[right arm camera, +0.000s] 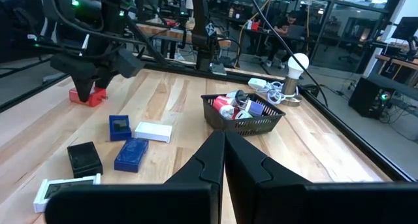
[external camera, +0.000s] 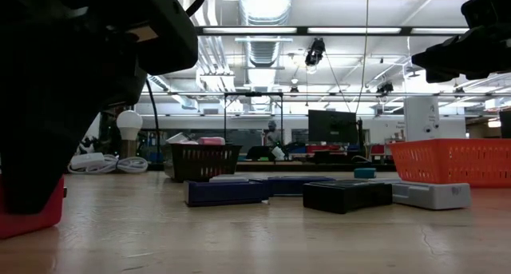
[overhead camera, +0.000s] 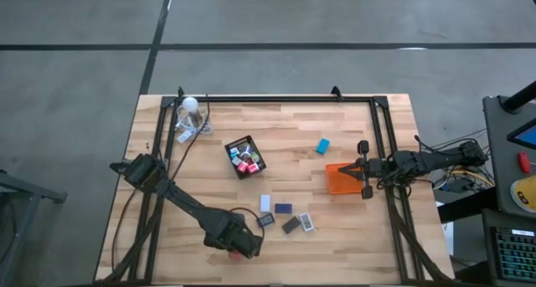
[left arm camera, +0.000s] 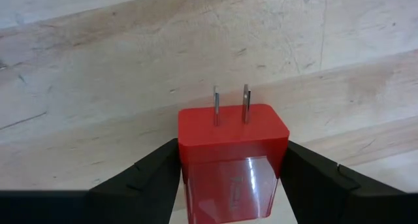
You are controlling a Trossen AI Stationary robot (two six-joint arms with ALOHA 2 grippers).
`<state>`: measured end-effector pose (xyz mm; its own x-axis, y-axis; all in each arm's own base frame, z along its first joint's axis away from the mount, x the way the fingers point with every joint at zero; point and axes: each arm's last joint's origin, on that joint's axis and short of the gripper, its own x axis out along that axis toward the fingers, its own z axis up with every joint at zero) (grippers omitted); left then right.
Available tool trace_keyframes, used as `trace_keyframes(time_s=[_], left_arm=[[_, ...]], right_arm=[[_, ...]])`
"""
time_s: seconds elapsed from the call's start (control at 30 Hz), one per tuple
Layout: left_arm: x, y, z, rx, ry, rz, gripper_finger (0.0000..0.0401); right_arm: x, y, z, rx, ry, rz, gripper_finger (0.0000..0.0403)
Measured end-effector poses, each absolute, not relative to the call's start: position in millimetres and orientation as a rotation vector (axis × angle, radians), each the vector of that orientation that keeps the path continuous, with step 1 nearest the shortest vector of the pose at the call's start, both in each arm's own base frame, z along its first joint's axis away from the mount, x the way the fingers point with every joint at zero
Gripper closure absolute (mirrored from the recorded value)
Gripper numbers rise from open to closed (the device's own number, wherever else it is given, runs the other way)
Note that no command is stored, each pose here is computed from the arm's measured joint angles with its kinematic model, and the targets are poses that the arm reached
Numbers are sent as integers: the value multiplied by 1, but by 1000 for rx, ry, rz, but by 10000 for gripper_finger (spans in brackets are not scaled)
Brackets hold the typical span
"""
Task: Pick & Place Office items
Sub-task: Put the red charger adapter in the black bin
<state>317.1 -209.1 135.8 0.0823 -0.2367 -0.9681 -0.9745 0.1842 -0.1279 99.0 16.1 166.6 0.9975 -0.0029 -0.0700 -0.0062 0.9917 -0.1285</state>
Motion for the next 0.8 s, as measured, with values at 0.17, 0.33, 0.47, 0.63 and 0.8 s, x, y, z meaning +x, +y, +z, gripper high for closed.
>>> trace_keyframes(time_s=[0.17, 0.33, 0.47, 0.63, 0.8], left_arm=[[317, -209, 136, -1272, 1381, 863, 160], [318, -210, 136, -1274, 1381, 852, 170], [319, -210, 137, -1275, 1380, 850, 185], [319, -210, 138, -1276, 1379, 843, 185], [318, -210, 140, -1281, 1377, 836, 185]], right_arm=[[99, 16, 167, -129, 70, 2, 394], [99, 16, 167, -129, 70, 2, 394], [99, 16, 167, -129, 70, 2, 394], [99, 16, 166, -129, 70, 2, 394], [99, 16, 167, -129, 70, 2, 394]])
